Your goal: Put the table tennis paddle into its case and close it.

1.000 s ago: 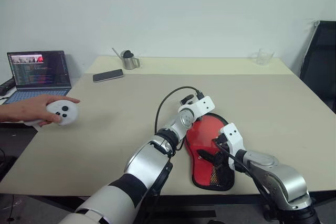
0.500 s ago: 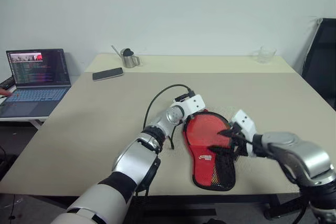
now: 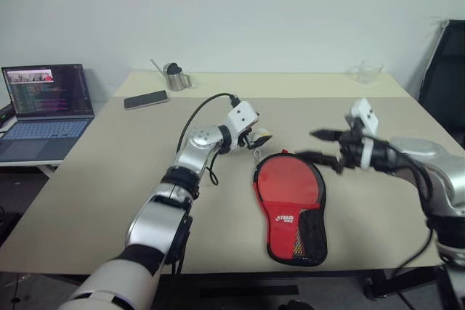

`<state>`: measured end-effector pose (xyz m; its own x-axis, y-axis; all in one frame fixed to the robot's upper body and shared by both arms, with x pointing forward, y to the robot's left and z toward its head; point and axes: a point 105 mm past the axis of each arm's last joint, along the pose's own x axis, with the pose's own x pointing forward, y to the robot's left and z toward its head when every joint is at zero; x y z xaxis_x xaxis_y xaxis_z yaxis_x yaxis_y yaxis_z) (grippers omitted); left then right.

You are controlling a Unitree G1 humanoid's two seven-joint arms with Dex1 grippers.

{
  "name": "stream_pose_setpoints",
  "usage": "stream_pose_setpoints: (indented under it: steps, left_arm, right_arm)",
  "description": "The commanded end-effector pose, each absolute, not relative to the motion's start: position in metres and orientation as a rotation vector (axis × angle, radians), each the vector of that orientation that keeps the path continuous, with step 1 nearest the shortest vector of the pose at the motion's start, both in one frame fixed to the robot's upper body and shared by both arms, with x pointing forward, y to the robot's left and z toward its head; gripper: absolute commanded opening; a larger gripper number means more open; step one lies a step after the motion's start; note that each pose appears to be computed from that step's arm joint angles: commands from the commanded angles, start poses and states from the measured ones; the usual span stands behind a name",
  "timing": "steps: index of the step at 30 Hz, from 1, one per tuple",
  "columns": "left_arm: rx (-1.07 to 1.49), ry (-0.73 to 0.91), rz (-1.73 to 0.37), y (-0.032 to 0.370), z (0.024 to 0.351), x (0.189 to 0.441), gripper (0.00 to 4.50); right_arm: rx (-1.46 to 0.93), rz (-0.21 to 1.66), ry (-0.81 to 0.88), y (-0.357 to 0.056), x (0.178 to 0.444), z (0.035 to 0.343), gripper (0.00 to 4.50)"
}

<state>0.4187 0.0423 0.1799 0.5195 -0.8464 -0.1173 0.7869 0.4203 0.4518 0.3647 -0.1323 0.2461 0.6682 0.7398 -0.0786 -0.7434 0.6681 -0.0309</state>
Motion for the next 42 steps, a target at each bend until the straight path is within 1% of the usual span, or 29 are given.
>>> stream_pose_setpoints:
  steps: [1, 3, 5, 6, 8, 10, 13, 17, 24, 29, 32, 36, 42]
  left_arm:
    - [0.497, -0.111, -1.129, 0.023, 0.163, 0.396, 4.03]
    - [0.488, -0.051, -1.137, 0.011, 0.139, 0.388, 4.03]
    - [0.488, -0.015, -1.122, 0.006, 0.126, 0.386, 4.03]
    - [0.478, 0.009, -1.113, 0.002, 0.116, 0.384, 4.03]
    - [0.448, 0.042, -1.103, -0.006, 0.102, 0.381, 4.03]
    - [0.447, 0.051, -1.096, -0.012, 0.094, 0.378, 4.03]
    - [0.437, 0.105, -1.08, -0.022, 0.077, 0.376, 4.03]
    - [0.482, 0.185, -1.014, -0.019, 0.058, 0.379, 4.03]
    - [0.482, 0.221, -0.99, -0.013, 0.05, 0.375, 4.03]
    - [0.458, 0.238, -0.972, -0.004, 0.049, 0.369, 4.03]
    - [0.434, 0.252, -0.959, 0.001, 0.049, 0.366, 4.03]
    - [0.388, 0.25, -0.961, 0.009, 0.052, 0.362, 4.03]
    - [0.267, 0.231, -1.029, 0.026, 0.065, 0.35, 4.03]
  right_arm:
    - [0.044, 0.612, -0.03, -0.142, 0.406, 0.276, 4.5]
    - [0.118, 0.498, -0.022, -0.137, 0.433, 0.279, 4.5]
    - [0.138, 0.444, -0.007, -0.13, 0.447, 0.277, 4.5]
    - [0.134, 0.441, 0.009, -0.119, 0.454, 0.271, 4.5]
    - [0.116, 0.426, 0.035, -0.101, 0.465, 0.261, 4.5]
    - [0.126, 0.418, 0.054, -0.088, 0.472, 0.253, 4.5]
    - [0.168, 0.354, 0.114, -0.073, 0.481, 0.23, 4.5]
    - [0.176, 0.341, 0.191, -0.05, 0.481, 0.203, 4.5]
    - [0.127, 0.29, 0.3, -0.029, 0.473, 0.167, 4.5]
    - [0.1, 0.3, 0.356, -0.018, 0.467, 0.149, 4.5]
    - [0.103, 0.326, 0.354, -0.013, 0.465, 0.148, 4.5]
    - [0.128, 0.418, 0.342, -0.001, 0.461, 0.152, 4.5]
    - [0.114, 0.441, 0.338, 0.003, 0.46, 0.152, 4.5]
